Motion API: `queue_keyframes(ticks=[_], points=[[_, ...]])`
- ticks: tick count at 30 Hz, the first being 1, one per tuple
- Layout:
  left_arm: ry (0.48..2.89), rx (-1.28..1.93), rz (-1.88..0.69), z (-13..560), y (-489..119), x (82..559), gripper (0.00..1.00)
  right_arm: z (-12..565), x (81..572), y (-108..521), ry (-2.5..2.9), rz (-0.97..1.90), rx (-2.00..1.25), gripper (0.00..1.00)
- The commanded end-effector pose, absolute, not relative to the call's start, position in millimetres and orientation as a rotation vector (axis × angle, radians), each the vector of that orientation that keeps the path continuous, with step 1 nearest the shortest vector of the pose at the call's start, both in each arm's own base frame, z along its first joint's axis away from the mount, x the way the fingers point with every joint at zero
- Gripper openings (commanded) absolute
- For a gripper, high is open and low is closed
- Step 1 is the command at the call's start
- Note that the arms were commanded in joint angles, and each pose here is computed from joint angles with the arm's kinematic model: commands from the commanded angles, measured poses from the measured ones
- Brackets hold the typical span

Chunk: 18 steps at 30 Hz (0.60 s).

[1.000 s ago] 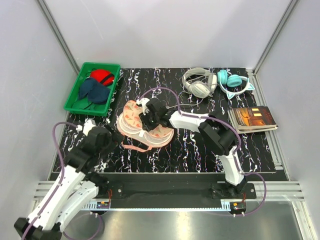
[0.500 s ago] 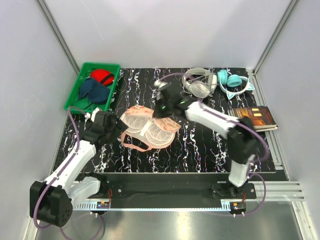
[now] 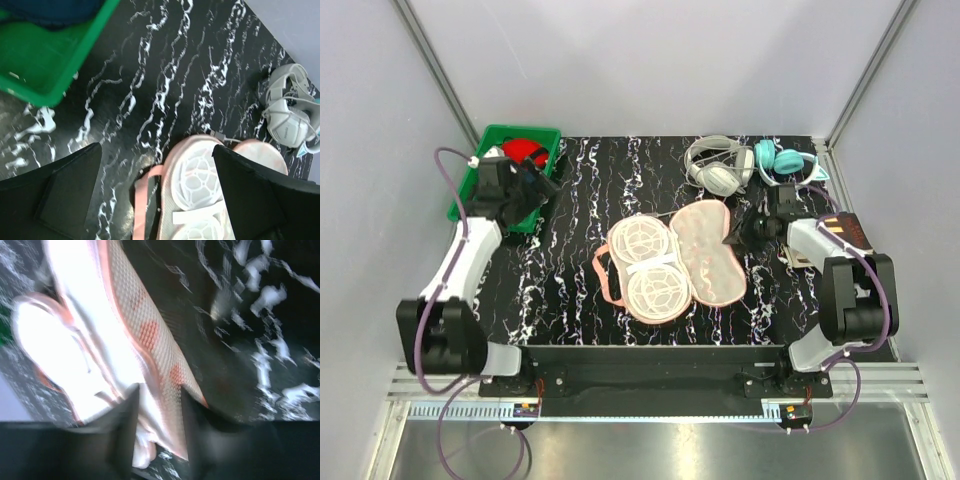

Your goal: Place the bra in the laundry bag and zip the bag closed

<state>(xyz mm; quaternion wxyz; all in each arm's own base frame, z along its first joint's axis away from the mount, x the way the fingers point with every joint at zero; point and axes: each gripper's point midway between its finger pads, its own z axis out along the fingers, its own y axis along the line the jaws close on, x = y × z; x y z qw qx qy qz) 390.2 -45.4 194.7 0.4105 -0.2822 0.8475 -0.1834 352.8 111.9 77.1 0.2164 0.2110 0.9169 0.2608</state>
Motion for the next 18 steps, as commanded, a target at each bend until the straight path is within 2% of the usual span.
queue_keyframes(ticks=[1,3,4,5,6,9,11,13,18], points=[[2.049,-0.598,-0.510,232.9,-9.4,434.2,0.99,76.8,340.3,98.0,2.545,0.610,0.501,0.59],[2.013,-0.618,-0.412,237.6,17.5,459.3,0.99,86.2,339.9,83.7,2.523,0.501,0.478,0.76],[2.004,-0.618,-0.365,235.6,34.3,467.9,0.99,90.5,338.9,72.4,2.521,0.411,0.491,0.88],[2.039,-0.641,-0.348,216.1,43.8,480.2,0.99,99.2,338.0,68.7,2.504,0.378,0.469,0.94],[2.008,-0.654,-0.333,227.2,57.0,492.8,0.99,104.4,338.4,67.7,2.495,0.365,0.457,1.00],[1.973,-0.712,-0.201,211.8,83.1,520.7,0.99,124.7,339.1,67.9,2.472,0.350,0.407,1.00],[1.971,-0.822,-0.117,195.2,100.9,524.0,0.94,137.6,338.5,72.1,2.467,0.364,0.363,1.00],[1.978,-1.010,-0.071,179.5,115.1,510.7,0.88,147.1,335.3,74.1,2.470,0.358,0.342,1.00],[1.906,-1.290,-0.048,147.6,131.3,483.9,0.86,164.4,327.2,92.4,2.434,0.430,0.302,1.00]])
